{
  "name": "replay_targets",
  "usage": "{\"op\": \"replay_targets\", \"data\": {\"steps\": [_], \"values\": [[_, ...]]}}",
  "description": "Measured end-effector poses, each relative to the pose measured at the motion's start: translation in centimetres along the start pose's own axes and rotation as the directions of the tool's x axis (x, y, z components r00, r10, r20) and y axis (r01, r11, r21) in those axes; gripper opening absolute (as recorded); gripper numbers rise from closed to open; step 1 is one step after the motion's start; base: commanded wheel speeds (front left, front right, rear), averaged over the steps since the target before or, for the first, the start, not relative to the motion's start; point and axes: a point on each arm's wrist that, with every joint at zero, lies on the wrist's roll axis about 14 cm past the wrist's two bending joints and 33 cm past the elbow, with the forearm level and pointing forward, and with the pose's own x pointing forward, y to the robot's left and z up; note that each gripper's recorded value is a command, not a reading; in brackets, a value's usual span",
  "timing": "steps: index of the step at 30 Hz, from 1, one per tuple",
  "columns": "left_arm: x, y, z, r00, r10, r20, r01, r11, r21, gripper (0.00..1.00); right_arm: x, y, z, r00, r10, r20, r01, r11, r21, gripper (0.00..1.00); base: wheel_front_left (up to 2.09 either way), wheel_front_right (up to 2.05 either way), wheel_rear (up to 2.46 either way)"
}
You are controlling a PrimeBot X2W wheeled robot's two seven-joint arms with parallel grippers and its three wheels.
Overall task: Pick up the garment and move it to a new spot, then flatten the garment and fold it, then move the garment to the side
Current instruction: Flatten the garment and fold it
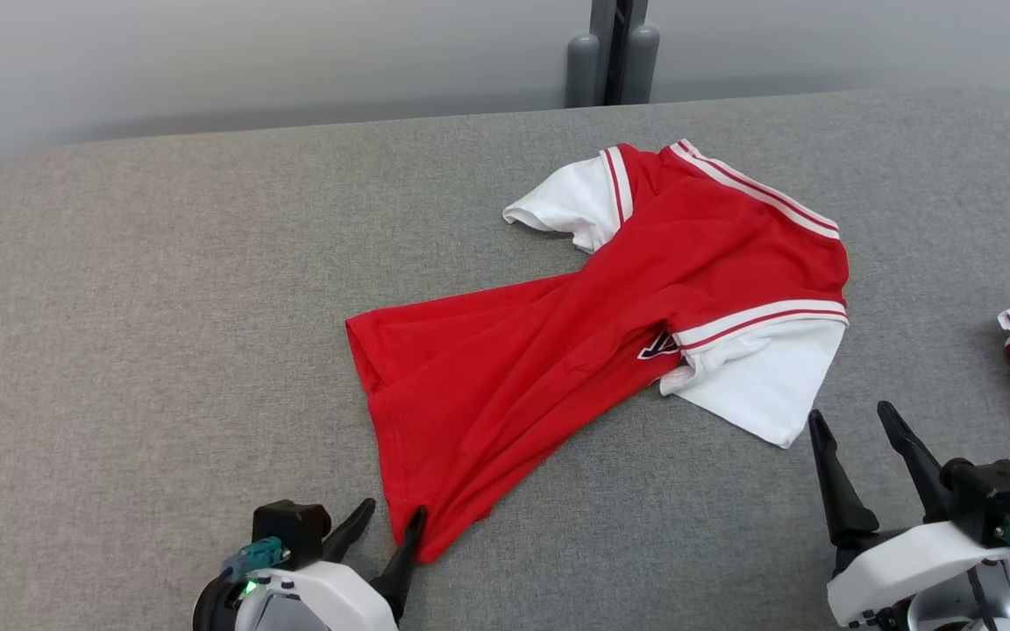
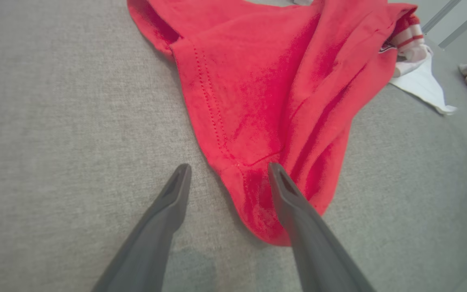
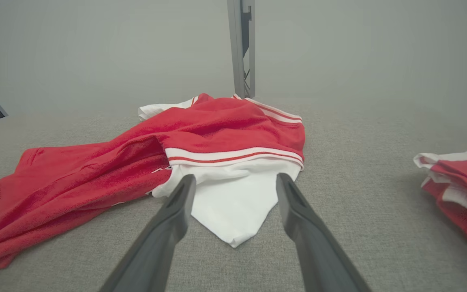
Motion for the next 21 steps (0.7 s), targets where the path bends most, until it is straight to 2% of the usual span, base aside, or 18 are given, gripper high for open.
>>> {"op": "replay_targets", "data": {"steps": [1, 6, 12, 17, 21], "values": [[0.2, 0.0, -0.5, 1.000, -0.007, -0.020, 0.007, 1.000, -0.002, 0.00, 0.0, -0.4, -0.4, 1.000, -0.011, -0.013, 0.011, 1.000, 0.002, 1.00, 0.00, 0.00, 0.00], [0.6, 0.2, -0.5, 1.000, -0.011, -0.020, 0.011, 1.000, -0.005, 0.00, 0.2, -1.1, -1.1, 0.999, -0.031, -0.034, 0.031, 1.000, 0.002, 1.00, 0.00, 0.00, 0.00], [1.2, 0.4, 0.2, 1.000, -0.010, 0.007, 0.010, 1.000, 0.004, 0.00, 0.8, -2.6, -4.1, 0.987, -0.061, -0.146, 0.059, 0.998, -0.020, 1.00, 0.00, 0.00, 0.00], [1.6, 0.4, 0.6, 1.000, -0.014, 0.020, 0.013, 1.000, 0.009, 0.00, 2.5, -1.4, -6.5, 0.974, -0.018, -0.225, 0.018, 1.000, -0.005, 1.00, 0.00, 0.00, 0.00], [1.7, 0.4, 1.3, 0.999, -0.017, 0.052, 0.016, 1.000, 0.016, 0.00, 3.2, -0.4, -9.2, 0.949, 0.012, -0.316, -0.009, 1.000, 0.009, 1.00, 0.00, 0.00, 0.00]]}}
